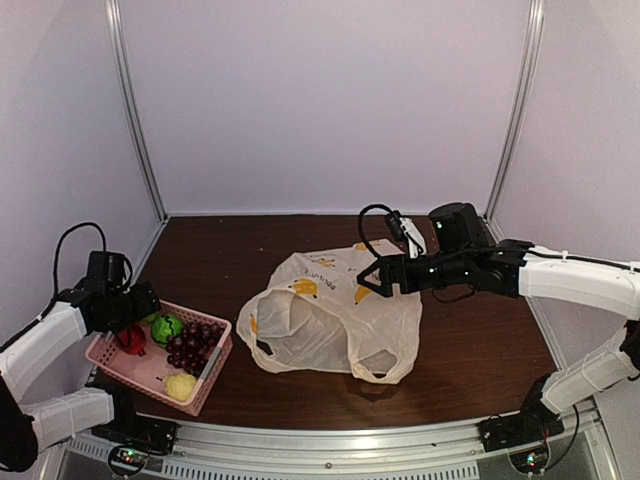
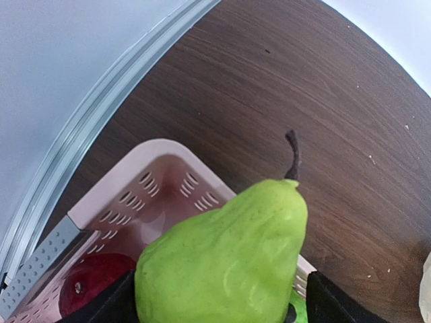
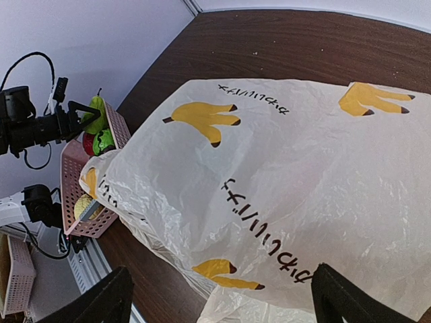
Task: Untie the knot of the plastic bag and take out the fruit
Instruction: Place the fake fruit in the bin.
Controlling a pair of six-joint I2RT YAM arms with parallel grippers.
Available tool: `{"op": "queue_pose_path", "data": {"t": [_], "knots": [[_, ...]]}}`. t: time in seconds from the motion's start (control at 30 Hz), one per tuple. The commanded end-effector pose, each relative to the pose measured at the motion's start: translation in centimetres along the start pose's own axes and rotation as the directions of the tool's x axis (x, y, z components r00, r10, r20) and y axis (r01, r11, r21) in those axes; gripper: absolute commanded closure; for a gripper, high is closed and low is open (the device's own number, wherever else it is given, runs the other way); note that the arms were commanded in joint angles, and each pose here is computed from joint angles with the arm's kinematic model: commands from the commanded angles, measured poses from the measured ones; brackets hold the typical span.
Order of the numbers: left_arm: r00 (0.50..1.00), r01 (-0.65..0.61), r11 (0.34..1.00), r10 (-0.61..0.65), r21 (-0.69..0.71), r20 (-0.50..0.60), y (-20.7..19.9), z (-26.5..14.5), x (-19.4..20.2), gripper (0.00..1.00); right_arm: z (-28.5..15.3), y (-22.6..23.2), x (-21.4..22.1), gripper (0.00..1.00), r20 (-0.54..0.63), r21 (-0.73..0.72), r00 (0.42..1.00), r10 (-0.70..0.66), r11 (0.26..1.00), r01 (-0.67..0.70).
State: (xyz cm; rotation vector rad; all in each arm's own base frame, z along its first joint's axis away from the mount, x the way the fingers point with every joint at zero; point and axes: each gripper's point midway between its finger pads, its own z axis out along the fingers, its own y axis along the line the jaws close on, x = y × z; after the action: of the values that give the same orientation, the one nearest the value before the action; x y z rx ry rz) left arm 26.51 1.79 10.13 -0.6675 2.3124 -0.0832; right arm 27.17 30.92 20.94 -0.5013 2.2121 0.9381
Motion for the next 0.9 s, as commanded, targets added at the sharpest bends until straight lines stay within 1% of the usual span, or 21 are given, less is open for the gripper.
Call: {"op": "queue_pose_path", "data": {"t": [0.0,0.17,0.43,0.5,0.57,0.63,0.7,0.77,0.8,0.87], "knots": [[0.999,0.011,1.0,-0.011,0.007,0.039,-0.2,-0.6,-1.2,0.13,-0.5,-0.3,-0.3,0.07,0.009,0.017,1.0,-0.01,1.0,0.01],[0.999,0.008,1.0,-0.008,0.0,0.053,-0.2,-1.3,-1.8,0.03,-0.7,-0.1,-0.5,0.07,0.013,0.015,1.0,-0.012,1.0,0.012],[0.995,0.008,1.0,-0.007,-0.01,0.097,0.1,-3.1,-2.9,0.02,-1.1,0.1,-0.6,0.06,0.019,0.012,1.0,-0.02,1.0,0.02],[0.993,-0.007,1.0,0.005,0.017,0.116,-0.4,-3.9,-3.5,0.02,-1.4,0.3,-0.8,0.06,0.024,0.007,0.999,-0.03,1.0,0.03],[0.991,-0.044,0.996,0.034,0.079,0.126,-1.7,-4.7,-4.0,0.02,-1.8,0.7,-1.0,0.04,0.031,-0.006,0.998,-0.051,0.999,0.051],[0.987,-0.1,0.981,0.077,0.164,0.142,-3.4,-5.8,-4.5,0.06,-2.5,1.3,-1.2,0.02,0.048,-0.029,0.996,-0.08,0.996,0.082],[0.977,-0.173,0.947,0.131,0.271,0.167,-5.6,-7.2,-4.9,0.09,-3.3,1.8,-1.5,0.01,0.072,-0.038,0.991,-0.115,0.992,0.118],[0.966,-0.24,0.89,0.18,0.388,0.186,-8.0,-8.6,-4.9,0.11,-4.2,2.6,-1.8,0.0,0.091,-0.047,0.984,-0.153,0.986,0.158],[0.961,-0.267,0.851,0.204,0.452,0.185,-9.2,-9.3,-4.6,0.11,-4.6,3.0,-1.9,0.0,0.102,-0.053,0.981,-0.167,0.983,0.173],[0.952,-0.306,0.751,0.249,0.586,0.178,-12.0,-10.6,-3.4,0.12,-5.2,4.0,-2.2,0.0,0.123,-0.071,0.973,-0.195,0.976,0.205]]}}
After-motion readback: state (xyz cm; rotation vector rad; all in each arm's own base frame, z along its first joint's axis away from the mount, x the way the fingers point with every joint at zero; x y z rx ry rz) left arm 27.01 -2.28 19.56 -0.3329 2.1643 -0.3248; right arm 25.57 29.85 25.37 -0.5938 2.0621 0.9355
